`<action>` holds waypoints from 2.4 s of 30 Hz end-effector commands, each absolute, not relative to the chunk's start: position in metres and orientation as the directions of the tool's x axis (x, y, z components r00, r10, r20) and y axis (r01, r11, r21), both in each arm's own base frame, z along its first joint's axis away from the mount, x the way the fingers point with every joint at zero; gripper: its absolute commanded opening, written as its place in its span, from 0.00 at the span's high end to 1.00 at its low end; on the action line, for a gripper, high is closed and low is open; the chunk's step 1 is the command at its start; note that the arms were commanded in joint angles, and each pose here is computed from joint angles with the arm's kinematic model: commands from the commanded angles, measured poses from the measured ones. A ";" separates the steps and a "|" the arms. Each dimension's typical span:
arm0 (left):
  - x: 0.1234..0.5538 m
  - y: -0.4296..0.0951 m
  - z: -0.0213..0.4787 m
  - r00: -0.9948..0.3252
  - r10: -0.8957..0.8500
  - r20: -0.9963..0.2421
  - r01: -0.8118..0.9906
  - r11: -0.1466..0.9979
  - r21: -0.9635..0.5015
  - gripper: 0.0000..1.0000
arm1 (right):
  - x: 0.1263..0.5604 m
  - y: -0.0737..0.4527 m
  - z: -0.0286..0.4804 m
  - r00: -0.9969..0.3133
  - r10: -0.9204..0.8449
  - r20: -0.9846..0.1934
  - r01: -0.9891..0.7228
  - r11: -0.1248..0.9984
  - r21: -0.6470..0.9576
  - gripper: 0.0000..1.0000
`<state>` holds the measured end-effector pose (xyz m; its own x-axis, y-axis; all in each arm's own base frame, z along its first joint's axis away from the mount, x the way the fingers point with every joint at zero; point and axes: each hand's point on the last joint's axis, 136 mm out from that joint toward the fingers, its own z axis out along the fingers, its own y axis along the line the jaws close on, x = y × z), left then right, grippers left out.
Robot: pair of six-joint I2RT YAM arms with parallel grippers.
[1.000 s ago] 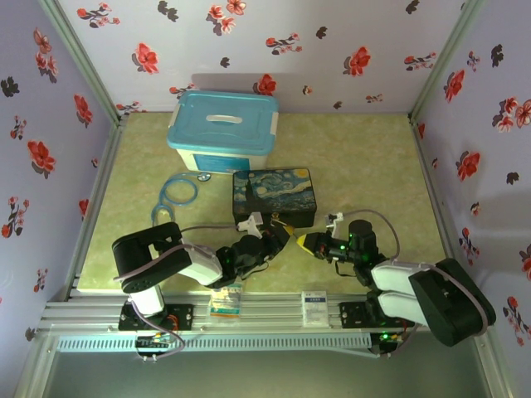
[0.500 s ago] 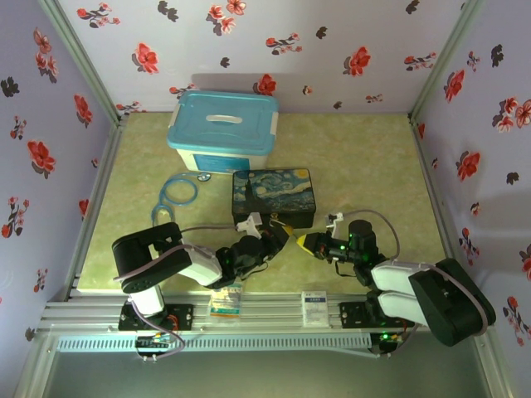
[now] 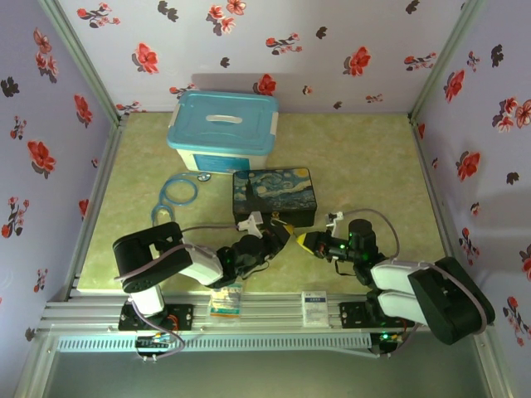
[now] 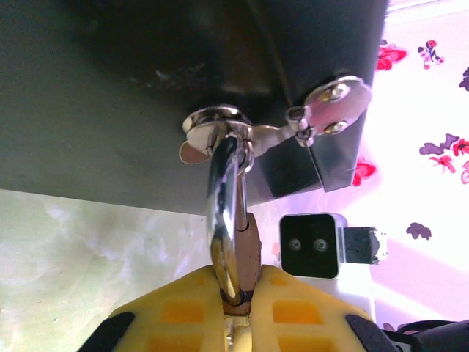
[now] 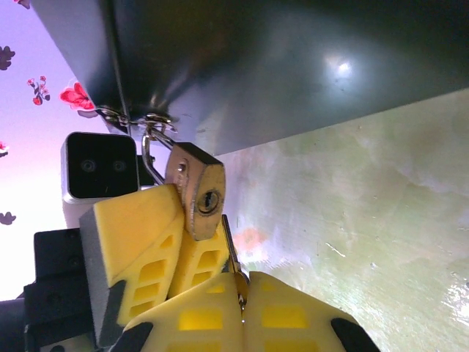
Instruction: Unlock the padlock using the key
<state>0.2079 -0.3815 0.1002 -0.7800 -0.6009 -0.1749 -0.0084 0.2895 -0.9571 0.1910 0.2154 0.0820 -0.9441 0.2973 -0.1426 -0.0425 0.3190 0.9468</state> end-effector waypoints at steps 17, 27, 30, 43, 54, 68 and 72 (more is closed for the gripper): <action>0.214 -0.383 0.117 -0.760 -0.632 -0.153 0.016 0.218 -0.976 1.00 | 0.200 0.212 0.083 -0.932 0.319 -0.170 -0.065 0.315 0.947 1.00; 0.215 -0.382 0.115 -0.762 -0.631 -0.149 0.009 0.219 -0.976 1.00 | 0.200 0.213 0.092 -0.931 0.320 -0.177 -0.082 0.290 0.954 1.00; 0.214 -0.384 0.117 -0.764 -0.628 -0.149 0.013 0.216 -0.976 1.00 | 0.198 0.212 0.089 -0.931 0.320 -0.178 -0.080 0.295 0.952 1.00; 0.212 -0.394 0.130 -0.780 -0.610 -0.140 0.036 0.180 -0.983 1.00 | 0.209 0.217 0.097 -0.930 0.309 -0.200 -0.104 0.300 0.948 1.00; 0.201 -0.402 0.137 -0.821 -0.559 -0.113 0.039 0.141 -0.989 1.00 | 0.222 0.213 0.100 -0.931 0.318 -0.178 -0.103 0.238 0.966 1.00; 0.188 -0.421 0.147 -0.887 -0.451 -0.099 0.072 0.076 -0.994 1.00 | 0.239 0.220 0.106 -0.946 0.298 -0.126 -0.072 0.185 0.980 1.00; 0.186 -0.423 0.154 -0.893 -0.436 -0.110 0.090 0.066 -0.994 1.00 | 0.248 0.209 0.100 -0.937 0.334 -0.103 -0.037 0.197 0.980 1.00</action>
